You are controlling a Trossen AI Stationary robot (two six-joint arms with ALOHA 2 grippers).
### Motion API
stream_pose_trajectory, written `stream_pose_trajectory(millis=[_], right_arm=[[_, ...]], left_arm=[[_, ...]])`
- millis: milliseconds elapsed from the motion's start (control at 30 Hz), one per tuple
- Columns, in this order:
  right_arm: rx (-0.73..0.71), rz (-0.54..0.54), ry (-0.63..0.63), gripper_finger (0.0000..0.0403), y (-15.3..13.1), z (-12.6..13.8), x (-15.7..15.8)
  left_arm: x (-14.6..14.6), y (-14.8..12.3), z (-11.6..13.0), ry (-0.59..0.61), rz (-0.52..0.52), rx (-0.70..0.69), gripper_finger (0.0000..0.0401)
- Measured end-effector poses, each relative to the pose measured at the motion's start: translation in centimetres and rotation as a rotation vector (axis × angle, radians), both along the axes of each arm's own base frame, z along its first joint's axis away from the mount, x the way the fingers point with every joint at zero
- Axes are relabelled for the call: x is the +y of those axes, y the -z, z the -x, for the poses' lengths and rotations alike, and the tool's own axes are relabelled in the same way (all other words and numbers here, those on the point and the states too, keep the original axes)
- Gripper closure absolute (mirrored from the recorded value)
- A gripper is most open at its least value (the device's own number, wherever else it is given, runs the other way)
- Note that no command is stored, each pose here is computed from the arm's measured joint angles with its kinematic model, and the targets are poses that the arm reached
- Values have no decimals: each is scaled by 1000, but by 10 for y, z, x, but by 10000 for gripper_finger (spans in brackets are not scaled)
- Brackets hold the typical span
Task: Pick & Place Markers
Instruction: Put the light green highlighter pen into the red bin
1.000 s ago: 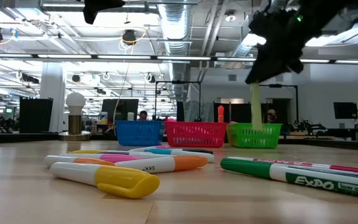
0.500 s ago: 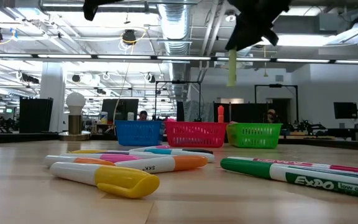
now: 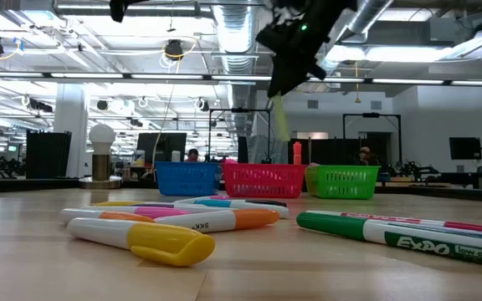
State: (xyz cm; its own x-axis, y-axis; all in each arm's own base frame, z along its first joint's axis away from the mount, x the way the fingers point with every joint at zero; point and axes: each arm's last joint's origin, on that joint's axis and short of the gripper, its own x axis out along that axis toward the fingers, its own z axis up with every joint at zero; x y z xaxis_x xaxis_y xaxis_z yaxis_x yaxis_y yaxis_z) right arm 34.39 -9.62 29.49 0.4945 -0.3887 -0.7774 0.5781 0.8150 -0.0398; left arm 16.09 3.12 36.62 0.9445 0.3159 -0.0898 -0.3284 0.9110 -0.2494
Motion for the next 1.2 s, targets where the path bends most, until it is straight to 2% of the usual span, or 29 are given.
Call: stream_pose_trajectory(millis=[100,367,567,1033,1200], right_arm=[[92,-20,-23,351,3,-14,-8],[192,-104,-91,350,23,-45,-19],[245,-141,-115,328,32,-47,-20],[271,-144,-110,230,33,-45,-20],[266,-143,-109,213,33,-45,-20]], left_arm=[[1,0,0,-18,-8,5,261],[1,0,0,-21,-9,7,261],[1,1,0,-21,-2,7,261],[1,1,0,-20,-2,8,261],[1,1,0,-20,0,16,261]])
